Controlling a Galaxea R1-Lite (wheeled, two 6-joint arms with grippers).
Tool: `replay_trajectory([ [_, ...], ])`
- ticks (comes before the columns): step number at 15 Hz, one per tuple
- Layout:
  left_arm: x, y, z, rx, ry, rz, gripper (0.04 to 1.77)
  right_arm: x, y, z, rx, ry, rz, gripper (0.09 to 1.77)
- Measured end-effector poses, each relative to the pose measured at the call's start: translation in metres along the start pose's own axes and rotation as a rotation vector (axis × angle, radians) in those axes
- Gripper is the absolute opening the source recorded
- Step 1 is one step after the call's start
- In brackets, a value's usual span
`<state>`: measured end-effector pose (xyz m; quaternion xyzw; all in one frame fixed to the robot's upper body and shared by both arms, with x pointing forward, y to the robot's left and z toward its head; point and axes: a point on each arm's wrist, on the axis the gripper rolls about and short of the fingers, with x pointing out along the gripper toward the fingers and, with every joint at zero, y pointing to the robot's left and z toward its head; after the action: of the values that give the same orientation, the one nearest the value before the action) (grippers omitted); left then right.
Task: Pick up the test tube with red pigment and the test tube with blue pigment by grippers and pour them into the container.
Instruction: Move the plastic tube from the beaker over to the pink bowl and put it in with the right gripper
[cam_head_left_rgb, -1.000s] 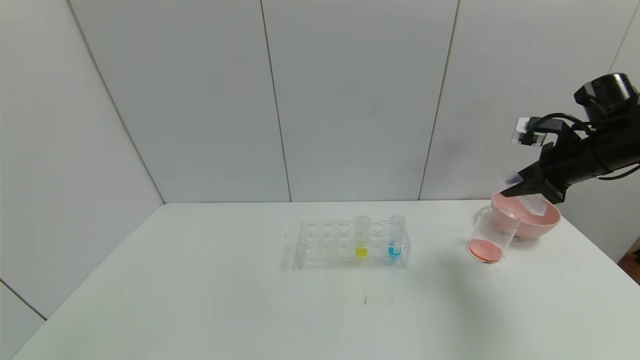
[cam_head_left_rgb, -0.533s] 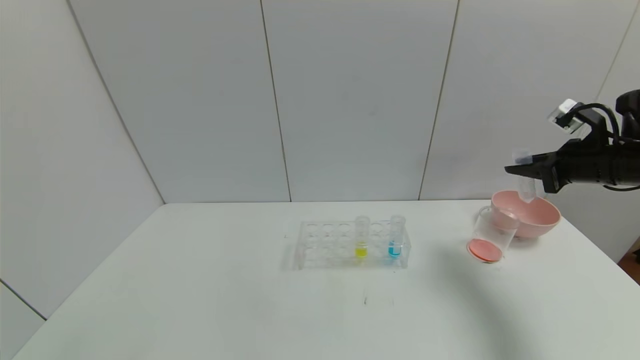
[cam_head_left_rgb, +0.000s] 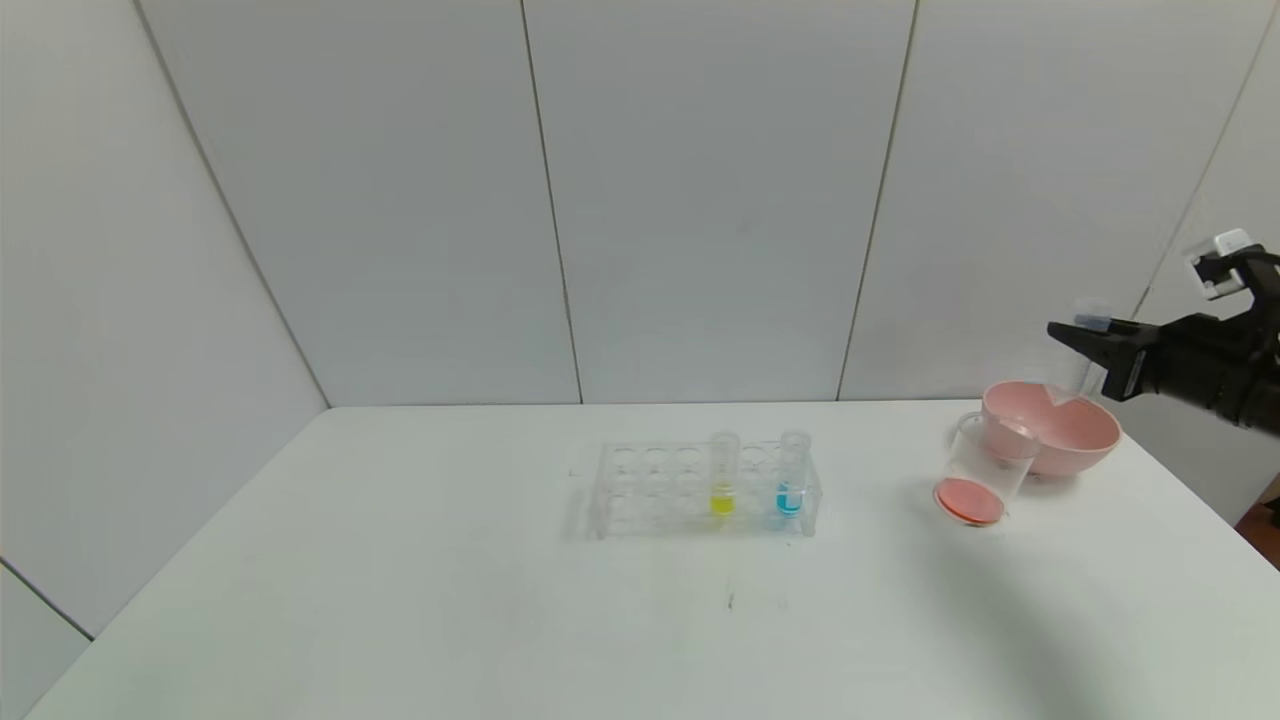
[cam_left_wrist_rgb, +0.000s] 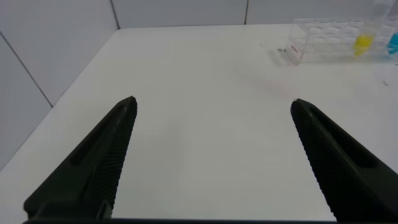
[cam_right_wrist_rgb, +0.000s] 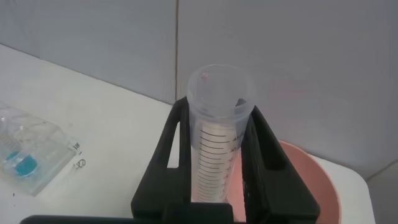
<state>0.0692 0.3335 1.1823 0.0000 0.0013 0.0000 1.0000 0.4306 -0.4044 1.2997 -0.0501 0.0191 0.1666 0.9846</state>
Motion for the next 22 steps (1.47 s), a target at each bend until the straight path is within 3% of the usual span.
replay_trajectory([
  [6, 0.000, 0.000, 0.000, 0.000, 0.000, 0.000, 1.76, 0.013, -0.028, -0.024, 0.047, 0.031, -0.051, 0.52],
  [14, 0.000, 0.000, 0.000, 0.000, 0.000, 0.000, 1.76, 0.069, -0.087, -0.063, 0.082, 0.025, -0.241, 0.52],
  [19, 0.000, 0.000, 0.000, 0.000, 0.000, 0.000, 1.76, 0.081, -0.094, -0.084, 0.096, 0.046, -0.250, 0.52],
  [22, 0.000, 0.000, 0.000, 0.000, 0.000, 0.000, 1.76, 0.084, -0.092, -0.088, 0.099, 0.051, -0.245, 0.91],
])
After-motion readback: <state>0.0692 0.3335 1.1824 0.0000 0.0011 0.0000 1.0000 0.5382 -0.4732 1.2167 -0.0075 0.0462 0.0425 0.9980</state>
